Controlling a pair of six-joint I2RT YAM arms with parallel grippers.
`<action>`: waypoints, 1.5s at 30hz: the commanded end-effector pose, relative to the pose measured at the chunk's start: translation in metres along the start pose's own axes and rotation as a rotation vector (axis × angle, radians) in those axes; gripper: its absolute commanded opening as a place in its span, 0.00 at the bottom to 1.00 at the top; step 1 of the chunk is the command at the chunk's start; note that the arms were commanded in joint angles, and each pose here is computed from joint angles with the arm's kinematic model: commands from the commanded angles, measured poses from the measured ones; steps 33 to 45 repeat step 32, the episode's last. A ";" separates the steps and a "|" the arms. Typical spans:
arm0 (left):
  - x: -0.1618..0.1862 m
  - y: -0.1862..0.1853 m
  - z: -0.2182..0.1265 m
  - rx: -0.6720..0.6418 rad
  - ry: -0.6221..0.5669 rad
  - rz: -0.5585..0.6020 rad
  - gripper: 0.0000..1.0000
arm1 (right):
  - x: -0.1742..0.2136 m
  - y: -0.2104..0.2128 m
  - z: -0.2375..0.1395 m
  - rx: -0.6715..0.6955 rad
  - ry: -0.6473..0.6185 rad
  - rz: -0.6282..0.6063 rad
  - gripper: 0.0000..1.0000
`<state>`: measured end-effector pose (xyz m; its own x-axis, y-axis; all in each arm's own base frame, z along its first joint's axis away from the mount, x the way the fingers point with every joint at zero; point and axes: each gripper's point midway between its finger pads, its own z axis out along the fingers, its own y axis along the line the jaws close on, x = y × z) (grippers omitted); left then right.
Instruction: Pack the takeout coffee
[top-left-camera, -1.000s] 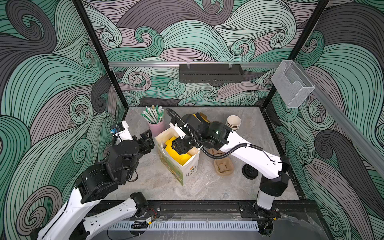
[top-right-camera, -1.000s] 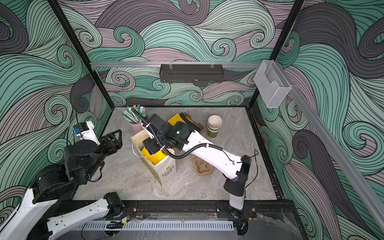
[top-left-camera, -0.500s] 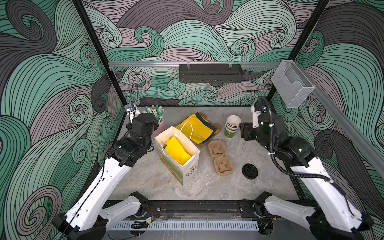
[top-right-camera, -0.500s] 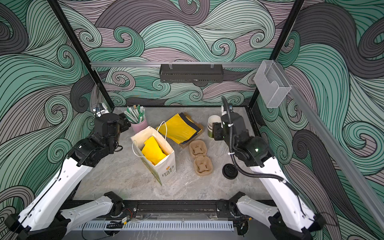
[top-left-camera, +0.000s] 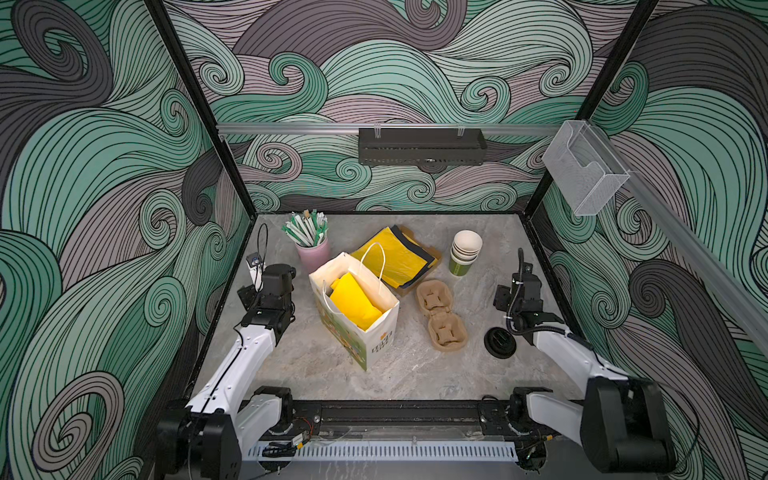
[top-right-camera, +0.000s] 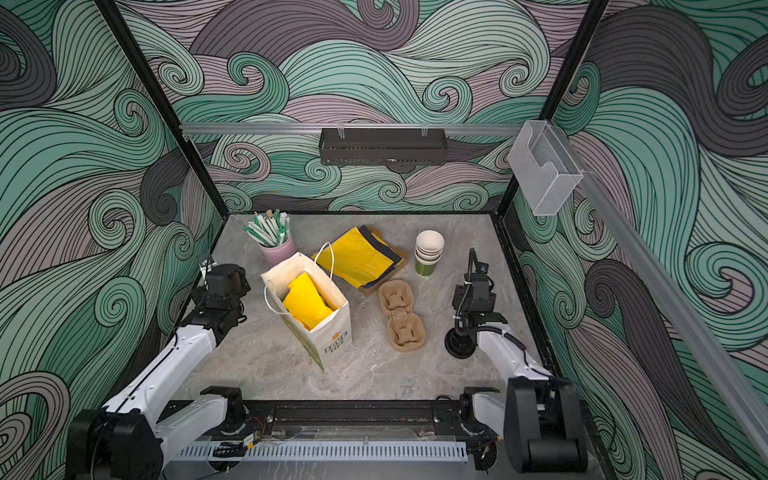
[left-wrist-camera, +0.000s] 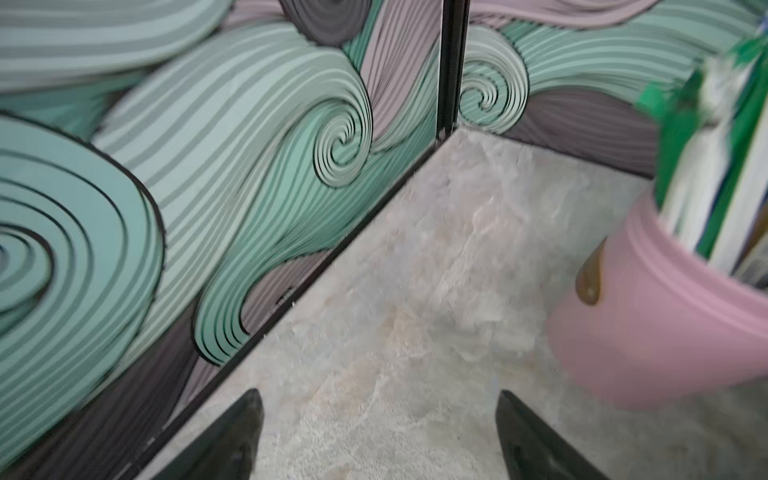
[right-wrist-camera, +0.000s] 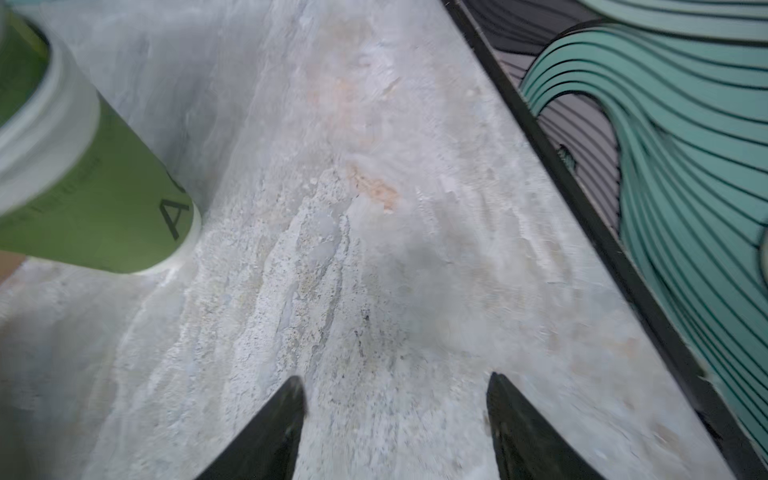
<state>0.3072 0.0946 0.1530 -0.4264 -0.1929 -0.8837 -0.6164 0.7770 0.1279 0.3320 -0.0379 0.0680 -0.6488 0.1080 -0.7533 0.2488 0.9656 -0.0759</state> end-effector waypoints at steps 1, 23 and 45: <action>-0.022 -0.023 0.011 0.111 -0.101 -0.038 0.92 | -0.058 0.032 0.007 -0.157 -0.246 -0.037 0.74; 0.029 -0.084 0.063 0.297 -0.073 0.067 0.99 | -0.057 0.042 0.025 -0.147 -0.353 -0.072 0.99; 0.028 -0.083 0.063 0.296 -0.078 0.068 0.99 | -0.057 0.042 0.024 -0.153 -0.360 -0.073 0.99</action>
